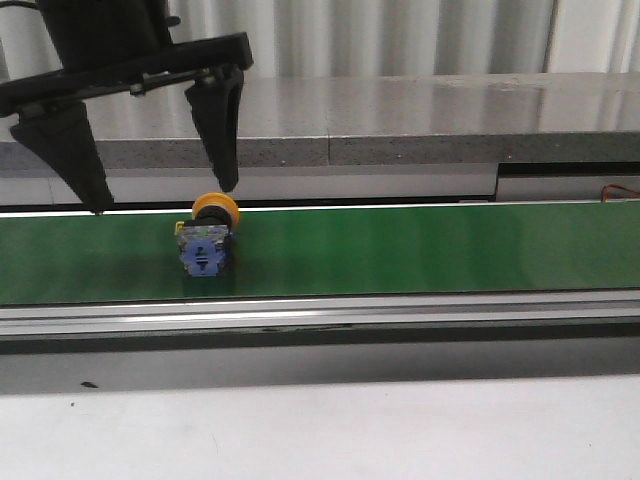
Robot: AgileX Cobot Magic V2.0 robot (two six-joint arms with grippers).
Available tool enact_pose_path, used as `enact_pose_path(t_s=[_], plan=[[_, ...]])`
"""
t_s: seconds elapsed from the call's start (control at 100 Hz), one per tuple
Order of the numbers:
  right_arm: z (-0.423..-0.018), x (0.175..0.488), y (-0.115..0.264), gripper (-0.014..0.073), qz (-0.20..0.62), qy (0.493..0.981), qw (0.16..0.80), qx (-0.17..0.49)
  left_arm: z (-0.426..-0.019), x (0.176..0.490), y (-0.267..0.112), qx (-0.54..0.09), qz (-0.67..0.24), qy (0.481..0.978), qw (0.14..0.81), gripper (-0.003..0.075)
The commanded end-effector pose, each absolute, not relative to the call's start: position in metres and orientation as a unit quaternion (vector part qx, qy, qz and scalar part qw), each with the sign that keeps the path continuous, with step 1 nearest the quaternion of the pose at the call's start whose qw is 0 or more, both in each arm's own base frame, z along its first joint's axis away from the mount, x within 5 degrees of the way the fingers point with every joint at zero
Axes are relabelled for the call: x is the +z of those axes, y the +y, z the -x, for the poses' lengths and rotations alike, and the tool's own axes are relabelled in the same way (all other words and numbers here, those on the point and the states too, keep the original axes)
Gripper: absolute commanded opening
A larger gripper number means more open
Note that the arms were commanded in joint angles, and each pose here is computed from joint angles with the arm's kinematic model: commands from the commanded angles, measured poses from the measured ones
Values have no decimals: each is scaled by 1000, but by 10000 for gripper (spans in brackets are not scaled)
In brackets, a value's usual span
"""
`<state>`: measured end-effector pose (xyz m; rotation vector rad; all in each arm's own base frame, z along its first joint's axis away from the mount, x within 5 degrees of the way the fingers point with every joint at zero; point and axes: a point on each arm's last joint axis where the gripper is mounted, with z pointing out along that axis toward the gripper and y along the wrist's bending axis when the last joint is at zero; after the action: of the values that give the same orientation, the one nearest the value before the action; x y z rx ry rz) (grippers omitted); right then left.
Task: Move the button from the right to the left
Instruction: 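Lower the left gripper onto the button on the belt and grasp it, then lift the button with the left gripper and carry it over the blue tray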
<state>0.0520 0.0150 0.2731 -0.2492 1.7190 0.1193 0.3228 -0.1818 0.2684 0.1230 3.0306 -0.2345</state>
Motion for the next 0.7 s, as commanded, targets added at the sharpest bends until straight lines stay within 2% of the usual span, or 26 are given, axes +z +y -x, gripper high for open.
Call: enact_pose_path(t_s=[0.0,0.35,0.42,0.52,0.64,0.69], plan=[[-52,288,14,-69,105,725,679,48,-323,285,-185,-88,-27,994,67,650],[-52,288,14,-69,105,725,679,48,-337,267,-186,-59,-11,995,83,649],[-52,288,14,-69,105,725,679,48,-337,266,-186,-55,-9,995,81,628],[-52,288,14,-69,105,725,679,48,-337,264,-184,-43,-10,996,72,510],[-52,288,14,-69,105,725,679,48,-336,256,-183,-28,-10,999,43,273],[-52,288,14,-69,105,725,679,48,-336,256,-183,-27,-10,999,44,200]])
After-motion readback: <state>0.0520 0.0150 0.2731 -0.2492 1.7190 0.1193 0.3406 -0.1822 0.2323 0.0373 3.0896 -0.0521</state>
